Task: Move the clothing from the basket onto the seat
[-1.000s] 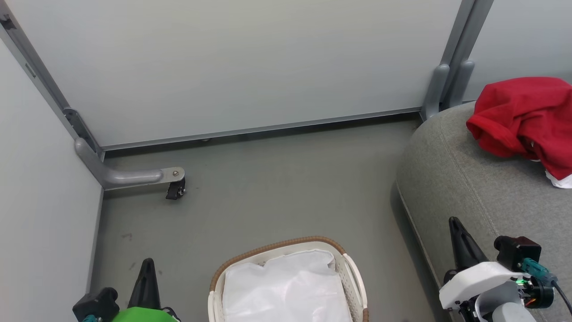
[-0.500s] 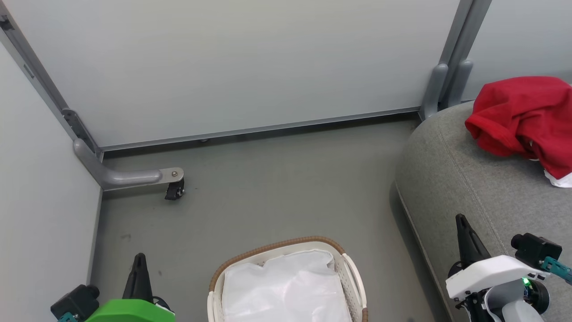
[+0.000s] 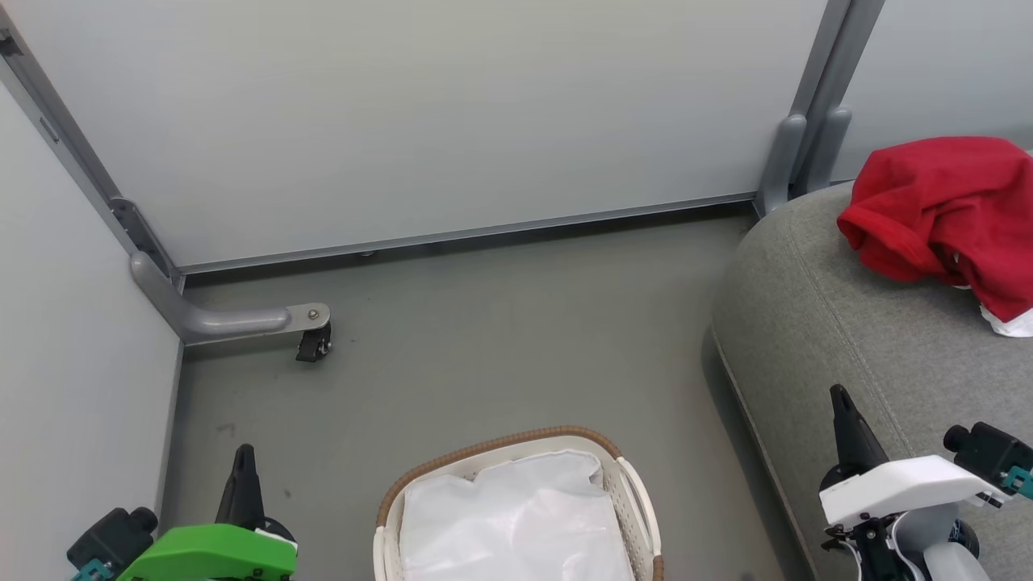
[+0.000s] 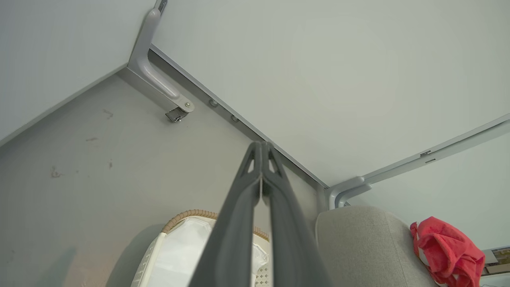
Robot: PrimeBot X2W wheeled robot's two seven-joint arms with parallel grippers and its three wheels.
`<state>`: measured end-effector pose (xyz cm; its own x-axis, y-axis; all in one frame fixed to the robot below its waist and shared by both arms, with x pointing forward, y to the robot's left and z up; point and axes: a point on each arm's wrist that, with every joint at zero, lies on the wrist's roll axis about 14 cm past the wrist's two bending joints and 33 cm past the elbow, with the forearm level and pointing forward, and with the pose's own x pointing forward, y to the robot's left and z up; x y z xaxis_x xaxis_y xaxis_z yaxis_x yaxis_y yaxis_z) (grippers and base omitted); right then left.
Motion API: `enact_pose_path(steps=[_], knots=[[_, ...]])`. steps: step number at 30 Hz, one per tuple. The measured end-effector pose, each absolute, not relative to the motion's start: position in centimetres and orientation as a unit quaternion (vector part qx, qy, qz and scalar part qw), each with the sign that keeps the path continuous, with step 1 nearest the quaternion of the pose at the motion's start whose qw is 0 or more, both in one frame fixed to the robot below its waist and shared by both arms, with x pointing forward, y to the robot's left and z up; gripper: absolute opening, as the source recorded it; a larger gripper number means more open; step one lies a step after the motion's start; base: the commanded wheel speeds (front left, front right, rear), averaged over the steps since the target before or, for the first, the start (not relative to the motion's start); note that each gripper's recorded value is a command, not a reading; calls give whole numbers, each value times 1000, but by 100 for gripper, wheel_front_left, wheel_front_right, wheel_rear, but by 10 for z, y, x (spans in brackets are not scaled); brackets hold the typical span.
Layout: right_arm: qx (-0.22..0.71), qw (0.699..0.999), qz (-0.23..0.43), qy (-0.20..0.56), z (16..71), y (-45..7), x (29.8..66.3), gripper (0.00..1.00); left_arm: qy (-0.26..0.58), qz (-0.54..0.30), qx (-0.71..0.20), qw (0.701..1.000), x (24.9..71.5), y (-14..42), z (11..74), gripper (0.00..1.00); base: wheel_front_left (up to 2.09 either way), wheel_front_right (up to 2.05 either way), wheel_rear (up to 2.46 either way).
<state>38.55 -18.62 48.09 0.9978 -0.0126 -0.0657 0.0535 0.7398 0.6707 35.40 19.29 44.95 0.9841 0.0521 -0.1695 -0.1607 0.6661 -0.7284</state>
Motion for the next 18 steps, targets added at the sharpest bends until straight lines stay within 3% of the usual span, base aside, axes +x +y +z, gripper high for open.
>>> enact_pose_path(steps=[18], knots=[[465,885,-26,29,483,-191,386,0,56,57,-495,865,363,196,460,0,0,0,0]])
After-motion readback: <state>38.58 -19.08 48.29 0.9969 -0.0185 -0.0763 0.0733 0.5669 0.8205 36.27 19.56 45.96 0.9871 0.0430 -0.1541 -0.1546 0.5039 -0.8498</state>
